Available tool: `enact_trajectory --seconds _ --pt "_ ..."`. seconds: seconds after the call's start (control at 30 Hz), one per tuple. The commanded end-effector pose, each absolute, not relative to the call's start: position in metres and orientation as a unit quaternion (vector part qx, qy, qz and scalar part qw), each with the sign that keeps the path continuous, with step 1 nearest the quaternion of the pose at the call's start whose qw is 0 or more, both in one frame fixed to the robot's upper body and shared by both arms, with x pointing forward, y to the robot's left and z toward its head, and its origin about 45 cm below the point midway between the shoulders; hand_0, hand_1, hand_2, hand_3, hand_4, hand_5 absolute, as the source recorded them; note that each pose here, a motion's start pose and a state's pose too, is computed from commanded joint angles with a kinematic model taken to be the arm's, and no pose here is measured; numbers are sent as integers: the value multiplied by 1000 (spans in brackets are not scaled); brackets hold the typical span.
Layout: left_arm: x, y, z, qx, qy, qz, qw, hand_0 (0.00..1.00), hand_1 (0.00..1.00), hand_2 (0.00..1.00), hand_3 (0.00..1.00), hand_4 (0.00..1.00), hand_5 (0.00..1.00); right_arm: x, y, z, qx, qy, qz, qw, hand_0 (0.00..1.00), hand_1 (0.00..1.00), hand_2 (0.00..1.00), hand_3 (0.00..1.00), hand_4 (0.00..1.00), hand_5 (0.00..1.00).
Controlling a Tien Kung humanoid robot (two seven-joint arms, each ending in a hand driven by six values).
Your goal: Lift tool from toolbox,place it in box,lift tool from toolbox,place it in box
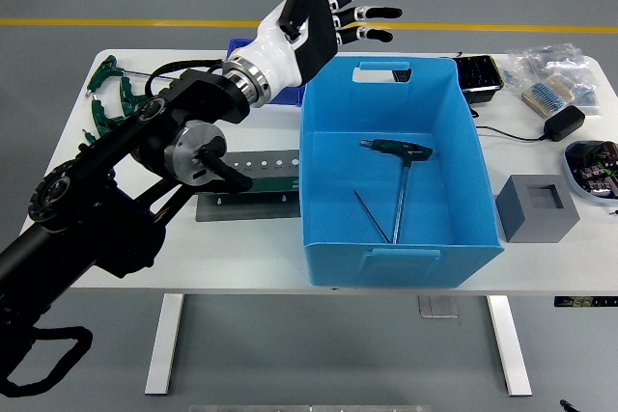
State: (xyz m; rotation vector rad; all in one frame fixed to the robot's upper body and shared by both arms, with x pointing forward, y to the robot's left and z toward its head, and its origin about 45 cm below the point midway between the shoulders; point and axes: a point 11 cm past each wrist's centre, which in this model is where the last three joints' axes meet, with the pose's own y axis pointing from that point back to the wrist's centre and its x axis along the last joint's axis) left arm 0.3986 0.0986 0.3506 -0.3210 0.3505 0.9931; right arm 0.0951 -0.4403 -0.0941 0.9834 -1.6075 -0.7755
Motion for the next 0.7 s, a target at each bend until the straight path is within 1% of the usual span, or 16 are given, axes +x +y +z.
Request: enact_trajectory --seconds 0.03,0.1,0.2,0.23,0.4,0.43,0.47,0.53,0.6,0.63,0.7 --pt "398 112 348 -174 171 485 840 626 681 798 795 998 998 95 -440 -94 411 -672 -324 524 668 638 705 572 826 744" --pt "395 139 337 -195 172 514 817 626 681 798 795 998 998 95 -439 -95 411 -672 -325 523 668 638 705 572 826 744" --pt "388 181 326 -213 141 566 783 626 681 798 795 998 998 94 -439 -95 412 -671 -326 524 668 638 705 572 826 744" --pt "384 193 322 -218 133 584 770 665 712 817 793 998 998 93 -438 -95 412 -671 -326 524 667 637 705 571 825 743" --pt "357 263 296 -217 82 697 678 665 712 817 793 998 998 89 -437 -97 410 -671 -329 523 667 637 705 571 825 743" --pt "351 275 287 -200 76 717 664 630 666 767 746 998 998 89 -436 -97 410 -671 -330 522 668 636 705 572 825 741" --pt "348 283 281 -185 74 726 658 630 666 767 746 998 998 88 -436 -97 410 -672 -330 522 668 636 705 572 825 741" --pt "346 289 271 -149 73 727 667 630 666 767 746 998 998 88 -435 -97 409 -672 -331 521 668 636 705 572 825 741" --pt "346 290 266 -114 55 721 682 630 666 767 746 998 998 90 -435 -97 411 -671 -330 522 668 636 705 572 825 741" --pt "346 289 265 -96 40 712 694 638 679 790 756 998 998 91 -435 -97 412 -670 -329 522 668 636 705 571 824 740" --pt "344 283 263 -63 8 692 719 638 679 790 756 998 998 92 -434 -97 413 -669 -329 523 668 636 705 571 824 740"
